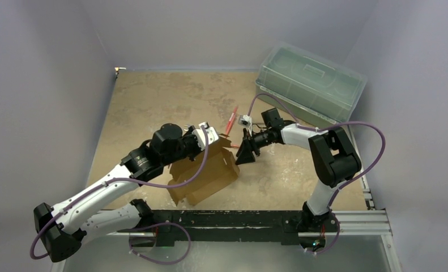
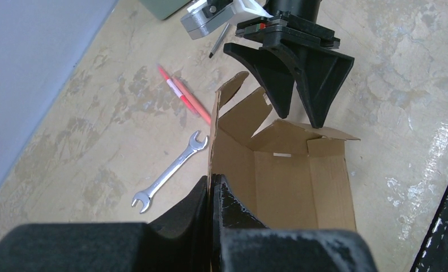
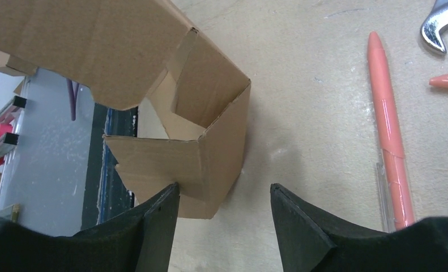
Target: Fold the paper box
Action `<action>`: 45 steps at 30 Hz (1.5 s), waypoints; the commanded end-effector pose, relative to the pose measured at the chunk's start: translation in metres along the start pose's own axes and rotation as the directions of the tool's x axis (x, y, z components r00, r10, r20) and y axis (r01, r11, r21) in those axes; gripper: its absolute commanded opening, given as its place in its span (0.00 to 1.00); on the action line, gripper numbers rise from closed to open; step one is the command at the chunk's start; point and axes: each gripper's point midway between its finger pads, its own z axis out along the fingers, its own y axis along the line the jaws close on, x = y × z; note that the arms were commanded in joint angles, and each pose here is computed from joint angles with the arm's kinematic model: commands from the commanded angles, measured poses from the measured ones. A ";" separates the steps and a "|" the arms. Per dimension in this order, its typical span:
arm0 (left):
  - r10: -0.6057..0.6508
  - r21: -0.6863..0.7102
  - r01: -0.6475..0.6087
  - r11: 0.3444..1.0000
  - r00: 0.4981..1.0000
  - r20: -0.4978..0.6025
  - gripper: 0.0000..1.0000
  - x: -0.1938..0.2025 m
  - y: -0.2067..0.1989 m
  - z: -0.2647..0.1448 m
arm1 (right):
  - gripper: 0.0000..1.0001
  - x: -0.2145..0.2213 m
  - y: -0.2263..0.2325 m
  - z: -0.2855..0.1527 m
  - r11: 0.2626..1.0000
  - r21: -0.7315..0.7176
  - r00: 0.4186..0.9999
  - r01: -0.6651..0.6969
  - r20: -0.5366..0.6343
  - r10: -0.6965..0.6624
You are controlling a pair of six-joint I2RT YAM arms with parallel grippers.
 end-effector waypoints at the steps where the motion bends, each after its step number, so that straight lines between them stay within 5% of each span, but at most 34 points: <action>1: 0.024 -0.041 -0.022 0.999 0.999 0.036 0.00 -0.016 0.010 -0.001 | 0.64 -0.024 0.011 -0.006 0.996 -0.043 0.996 0.081 0.029 -0.080; 9: -0.023 -0.061 0.024 0.998 1.000 0.018 0.00 -0.022 0.015 0.005 | 0.74 -0.053 0.021 -0.034 0.966 0.058 0.965 0.250 0.064 -0.254; 16: -0.050 -0.067 0.051 0.996 0.999 0.019 0.00 -0.034 0.018 0.011 | 0.84 -0.067 0.017 -0.051 0.936 0.256 0.959 0.243 0.081 -0.272; 21: -0.045 -0.063 0.046 0.997 0.999 0.016 0.00 -0.039 0.018 0.019 | 0.82 -0.078 -0.027 -0.073 0.834 0.527 0.965 0.162 0.090 -0.245; 26: -0.025 -0.079 0.027 0.997 0.999 0.023 0.00 -0.045 0.023 0.026 | 0.77 -0.072 -0.036 -0.069 0.822 0.552 0.970 0.138 0.093 -0.225; 33: -0.006 -0.108 0.009 0.994 0.999 0.032 0.00 -0.049 0.030 0.036 | 0.55 -0.065 -0.045 -0.051 0.830 0.543 0.982 0.129 0.047 -0.184; 40: 0.028 -0.121 -0.022 0.992 0.998 0.053 0.00 -0.060 0.036 0.042 | 0.00 -0.084 -0.051 -0.058 0.779 0.611 0.970 0.142 0.072 -0.233; 45: 0.136 -0.113 -0.127 0.985 0.988 0.079 0.00 -0.071 0.039 0.056 | 0.00 -0.122 -0.047 -0.076 0.718 0.684 0.918 0.132 0.188 -0.348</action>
